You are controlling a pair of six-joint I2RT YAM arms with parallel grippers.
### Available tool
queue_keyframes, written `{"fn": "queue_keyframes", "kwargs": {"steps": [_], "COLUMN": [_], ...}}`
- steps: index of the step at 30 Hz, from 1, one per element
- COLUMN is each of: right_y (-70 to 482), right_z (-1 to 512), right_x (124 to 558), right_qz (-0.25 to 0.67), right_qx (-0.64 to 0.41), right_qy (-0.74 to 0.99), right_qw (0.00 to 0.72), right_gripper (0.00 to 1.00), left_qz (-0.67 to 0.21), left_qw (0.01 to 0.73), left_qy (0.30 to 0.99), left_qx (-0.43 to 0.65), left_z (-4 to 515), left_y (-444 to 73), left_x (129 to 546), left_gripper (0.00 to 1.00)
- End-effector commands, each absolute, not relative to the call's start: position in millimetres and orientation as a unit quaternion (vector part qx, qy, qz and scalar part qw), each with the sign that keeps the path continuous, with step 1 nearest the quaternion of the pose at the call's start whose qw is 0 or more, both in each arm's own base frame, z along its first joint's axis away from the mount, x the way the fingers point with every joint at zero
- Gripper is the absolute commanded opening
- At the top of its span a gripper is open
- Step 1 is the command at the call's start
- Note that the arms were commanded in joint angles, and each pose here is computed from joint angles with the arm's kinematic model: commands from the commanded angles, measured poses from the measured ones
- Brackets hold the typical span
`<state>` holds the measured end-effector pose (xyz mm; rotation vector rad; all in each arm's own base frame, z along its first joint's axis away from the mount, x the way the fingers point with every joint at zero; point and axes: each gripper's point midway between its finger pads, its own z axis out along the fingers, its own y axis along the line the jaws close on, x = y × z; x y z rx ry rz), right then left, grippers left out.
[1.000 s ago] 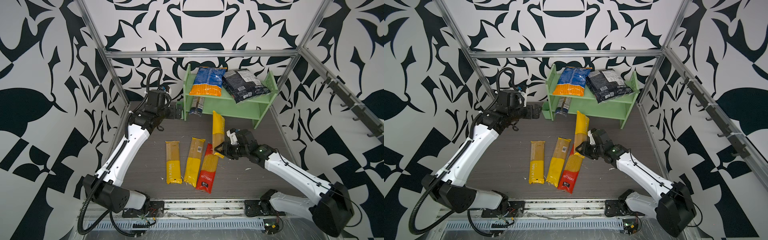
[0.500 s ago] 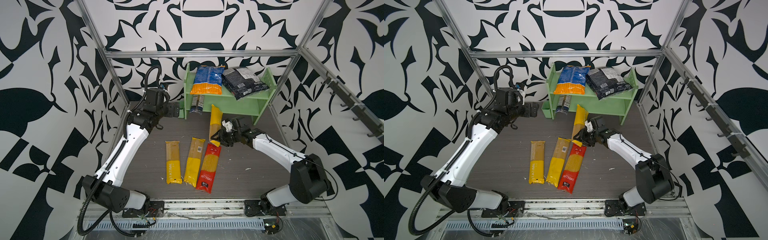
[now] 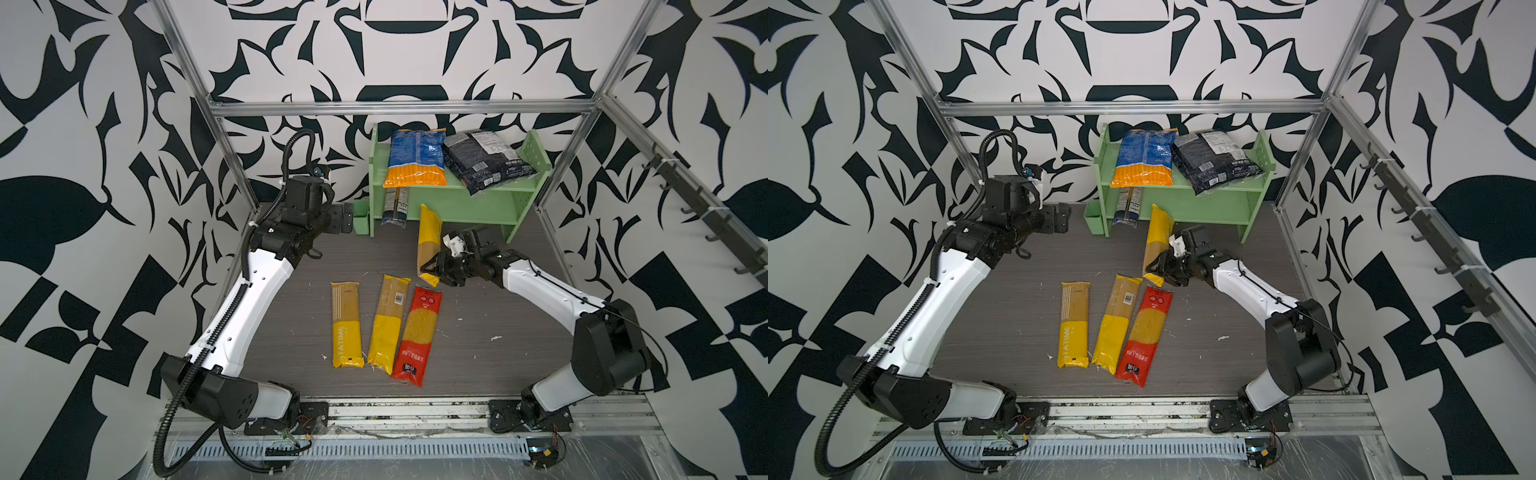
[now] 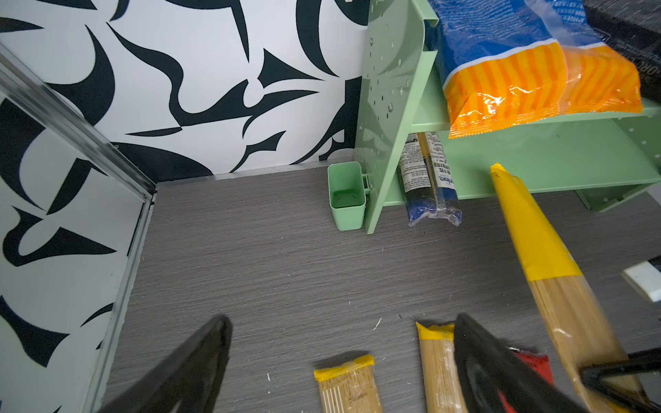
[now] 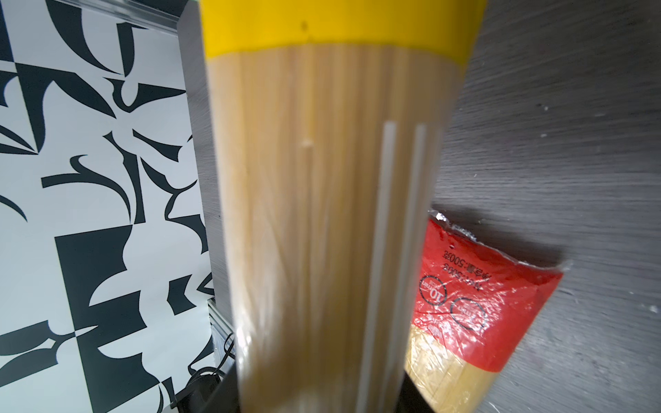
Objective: Place and organize the pasta boxes and bags onto the shelf
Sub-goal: 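Lift the yellow pack upright with the right gripper toward the shelf, then lower the yellow pack onto the shelf's lower tier beside the clear pack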
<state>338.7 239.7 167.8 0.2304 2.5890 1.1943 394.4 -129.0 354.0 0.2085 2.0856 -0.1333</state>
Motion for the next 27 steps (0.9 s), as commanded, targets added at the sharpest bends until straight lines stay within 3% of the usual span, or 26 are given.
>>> {"fn": "queue_keyframes", "kwargs": {"steps": [1, 10, 27], "right_y": [250, 250, 251], "right_z": [273, 290, 278], "right_x": [360, 364, 455], "right_qz": [0.471, 0.469, 0.437], "right_qx": [-0.016, -0.034, -0.058], "right_qy": [0.835, 0.829, 0.83], "right_qw": [0.285, 0.304, 0.342], "right_gripper": [0.0, 0.0, 0.0], "left_qz": [-0.059, -0.07, -0.046], "left_qw": [0.494, 0.493, 0.503], "left_qy": [0.864, 0.864, 0.86], "left_qx": [0.077, 0.069, 0.07], "left_z": [351, 347, 357], "left_y": [-125, -127, -117], "left_x": [388, 387, 383], "left_gripper": [0.99, 0.99, 0.99]}}
